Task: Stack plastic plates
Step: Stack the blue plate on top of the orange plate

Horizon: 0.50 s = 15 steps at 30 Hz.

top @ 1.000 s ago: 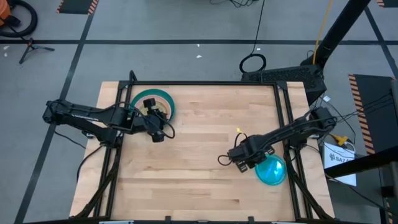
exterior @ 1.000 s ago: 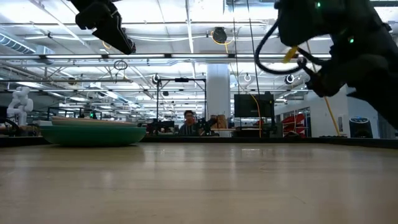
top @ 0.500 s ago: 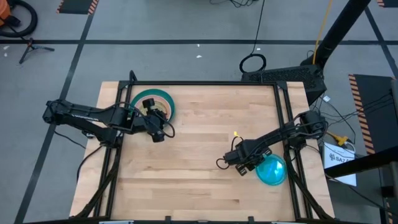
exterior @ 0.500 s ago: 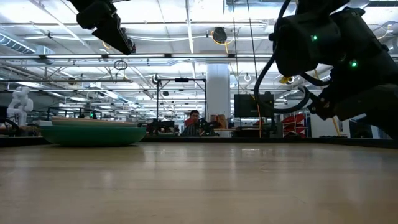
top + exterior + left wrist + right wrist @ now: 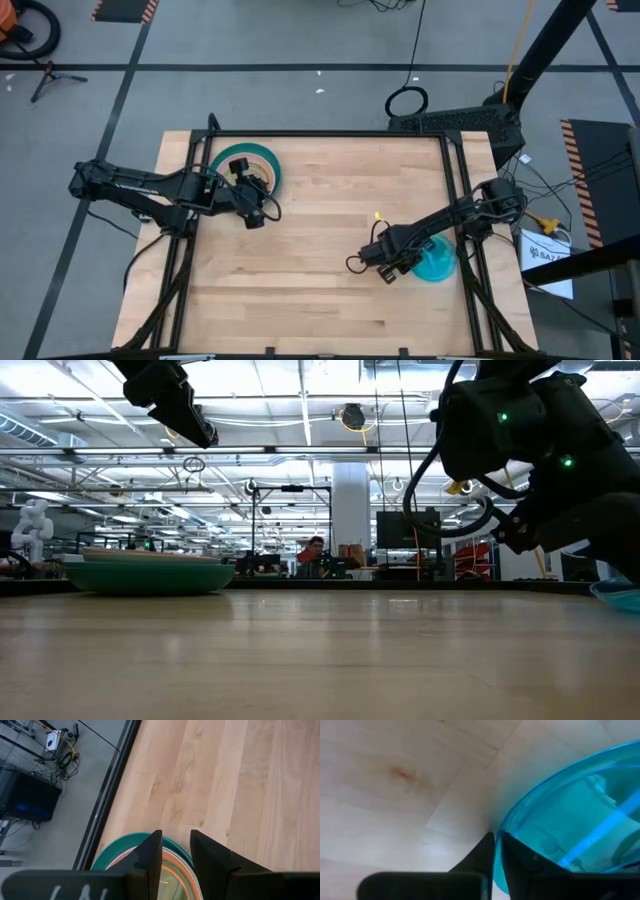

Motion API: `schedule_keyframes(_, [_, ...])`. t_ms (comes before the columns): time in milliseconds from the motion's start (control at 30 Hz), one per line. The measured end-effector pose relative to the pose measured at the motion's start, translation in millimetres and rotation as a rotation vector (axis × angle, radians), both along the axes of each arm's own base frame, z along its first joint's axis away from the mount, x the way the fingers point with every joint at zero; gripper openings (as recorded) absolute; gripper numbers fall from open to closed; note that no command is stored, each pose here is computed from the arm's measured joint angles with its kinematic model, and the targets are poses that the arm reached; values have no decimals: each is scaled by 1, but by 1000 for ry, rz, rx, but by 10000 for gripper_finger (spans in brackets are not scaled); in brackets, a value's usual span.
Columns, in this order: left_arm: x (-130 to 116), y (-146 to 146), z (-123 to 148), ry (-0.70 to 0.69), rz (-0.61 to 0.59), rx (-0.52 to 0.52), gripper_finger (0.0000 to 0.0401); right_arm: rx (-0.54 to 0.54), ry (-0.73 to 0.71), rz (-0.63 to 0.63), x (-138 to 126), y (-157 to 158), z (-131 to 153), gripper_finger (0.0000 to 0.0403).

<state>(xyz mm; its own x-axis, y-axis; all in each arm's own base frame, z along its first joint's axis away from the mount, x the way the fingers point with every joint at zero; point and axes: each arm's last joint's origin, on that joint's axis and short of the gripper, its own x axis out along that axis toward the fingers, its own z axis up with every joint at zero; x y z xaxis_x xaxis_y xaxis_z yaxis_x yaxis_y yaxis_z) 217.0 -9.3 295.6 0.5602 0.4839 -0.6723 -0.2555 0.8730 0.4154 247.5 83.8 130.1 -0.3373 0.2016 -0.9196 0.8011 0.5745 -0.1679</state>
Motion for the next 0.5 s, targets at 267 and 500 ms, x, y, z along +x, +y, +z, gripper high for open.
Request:
schedule_keyframes(267, [0,0,0,-4,0,0,108,-83,-36,118,12,0,20,4])
schedule_keyframes(500, [1,0,1,-8,-6,4,108,-212,-196,401,42,-4,61,1])
